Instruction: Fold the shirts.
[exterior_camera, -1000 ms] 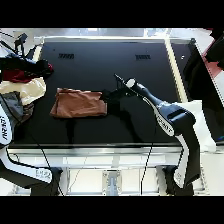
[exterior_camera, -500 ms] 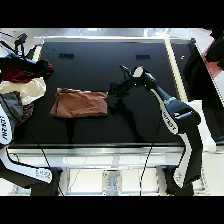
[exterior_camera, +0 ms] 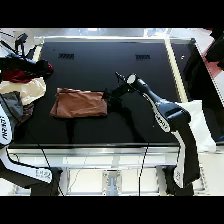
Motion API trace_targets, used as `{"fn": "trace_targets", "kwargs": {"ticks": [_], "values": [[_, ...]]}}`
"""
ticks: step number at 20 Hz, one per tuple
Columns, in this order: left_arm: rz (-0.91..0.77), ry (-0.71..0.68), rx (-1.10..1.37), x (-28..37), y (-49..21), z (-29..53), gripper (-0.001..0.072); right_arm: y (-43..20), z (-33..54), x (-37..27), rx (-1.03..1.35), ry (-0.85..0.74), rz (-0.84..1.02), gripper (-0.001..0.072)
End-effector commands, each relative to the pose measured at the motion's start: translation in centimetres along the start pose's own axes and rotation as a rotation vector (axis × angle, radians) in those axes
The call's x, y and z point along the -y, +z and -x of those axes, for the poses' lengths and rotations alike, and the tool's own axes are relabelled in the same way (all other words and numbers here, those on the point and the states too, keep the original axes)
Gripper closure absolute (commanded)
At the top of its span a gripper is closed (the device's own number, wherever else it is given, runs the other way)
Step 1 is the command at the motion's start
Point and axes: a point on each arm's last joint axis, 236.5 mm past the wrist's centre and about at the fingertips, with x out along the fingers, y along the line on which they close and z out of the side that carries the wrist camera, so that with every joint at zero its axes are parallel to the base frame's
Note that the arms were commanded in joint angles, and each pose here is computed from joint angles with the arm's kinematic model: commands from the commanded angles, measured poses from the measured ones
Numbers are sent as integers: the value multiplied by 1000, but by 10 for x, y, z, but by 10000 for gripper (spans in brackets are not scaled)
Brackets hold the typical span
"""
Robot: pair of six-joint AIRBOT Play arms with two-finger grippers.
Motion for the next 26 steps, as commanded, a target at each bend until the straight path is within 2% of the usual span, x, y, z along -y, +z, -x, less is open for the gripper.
{"fn": "trace_targets", "kwargs": {"ticks": [1,6,7,8,9,10,13,15,17,19,21,23,26], "values": [[-4,1,2,-1,0,1,698,-4,-7,-19,-10,73,-19,149],[-4,0,1,0,0,0,698,-36,-43,-33,-78,63,29,157],[-4,1,1,0,0,1,698,-41,-49,-35,-90,63,33,261],[-4,1,1,0,0,1,698,-44,-51,-39,-95,66,41,502],[-4,1,1,0,0,1,698,-42,-49,-46,-89,74,63,677],[-4,1,1,-1,0,1,698,-37,-44,-54,-76,86,93,700],[-4,1,1,0,0,1,698,-8,1,-88,13,93,216,701],[-4,1,1,0,0,1,698,21,57,-82,110,-39,321,702],[-4,1,1,-1,0,1,698,42,124,-45,187,-234,331,702],[-4,2,2,-1,0,1,698,54,210,6,254,-449,276,702],[-4,1,1,0,0,1,698,60,298,47,353,-593,180,702],[-3,1,1,-1,0,1,698,51,376,85,434,-693,84,702],[-3,1,1,-1,0,1,698,3,467,146,473,-813,-110,702]]}}
